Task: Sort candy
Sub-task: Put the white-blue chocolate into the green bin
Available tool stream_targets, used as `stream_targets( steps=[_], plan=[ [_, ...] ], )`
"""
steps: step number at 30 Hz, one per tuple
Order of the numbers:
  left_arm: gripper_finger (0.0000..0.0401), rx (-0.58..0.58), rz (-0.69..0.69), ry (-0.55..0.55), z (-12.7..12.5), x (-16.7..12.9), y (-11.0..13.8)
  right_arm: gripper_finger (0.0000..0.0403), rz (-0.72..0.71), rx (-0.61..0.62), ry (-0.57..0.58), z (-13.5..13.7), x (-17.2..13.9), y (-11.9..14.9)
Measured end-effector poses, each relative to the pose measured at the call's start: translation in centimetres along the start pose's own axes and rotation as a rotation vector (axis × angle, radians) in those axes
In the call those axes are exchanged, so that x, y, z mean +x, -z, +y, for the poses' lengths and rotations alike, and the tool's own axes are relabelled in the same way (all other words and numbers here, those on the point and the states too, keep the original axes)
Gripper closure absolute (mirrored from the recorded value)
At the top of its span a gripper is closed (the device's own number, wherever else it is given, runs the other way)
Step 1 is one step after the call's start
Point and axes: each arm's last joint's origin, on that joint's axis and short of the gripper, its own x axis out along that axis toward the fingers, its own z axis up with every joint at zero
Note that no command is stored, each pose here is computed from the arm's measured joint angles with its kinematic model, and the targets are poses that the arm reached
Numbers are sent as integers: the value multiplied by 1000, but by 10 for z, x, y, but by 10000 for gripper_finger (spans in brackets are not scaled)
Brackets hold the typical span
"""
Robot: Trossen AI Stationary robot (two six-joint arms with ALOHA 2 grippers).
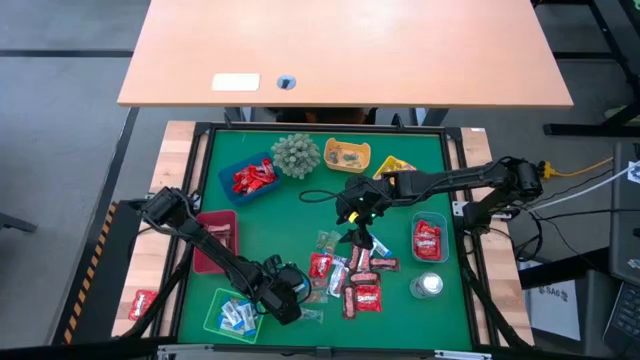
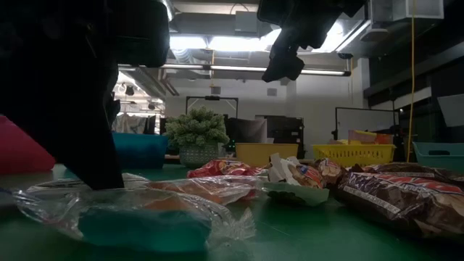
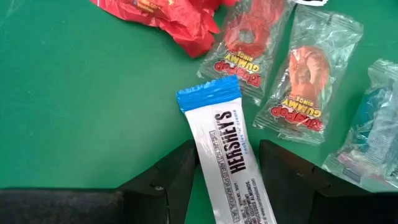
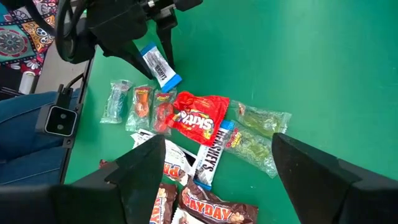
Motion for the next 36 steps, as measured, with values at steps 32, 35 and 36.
stream_targets(
  steps=[32,35,36],
  plan=[
    [346,111,23,27,2,-10,-3,109,0,0,3,0,0,0],
    [346,130,6,73,2,-26,-10,109,0,1,3,0,0,0],
    [346,128,-3,91,2,-33,-14,109,0,1,3,0,0,0]
  ],
)
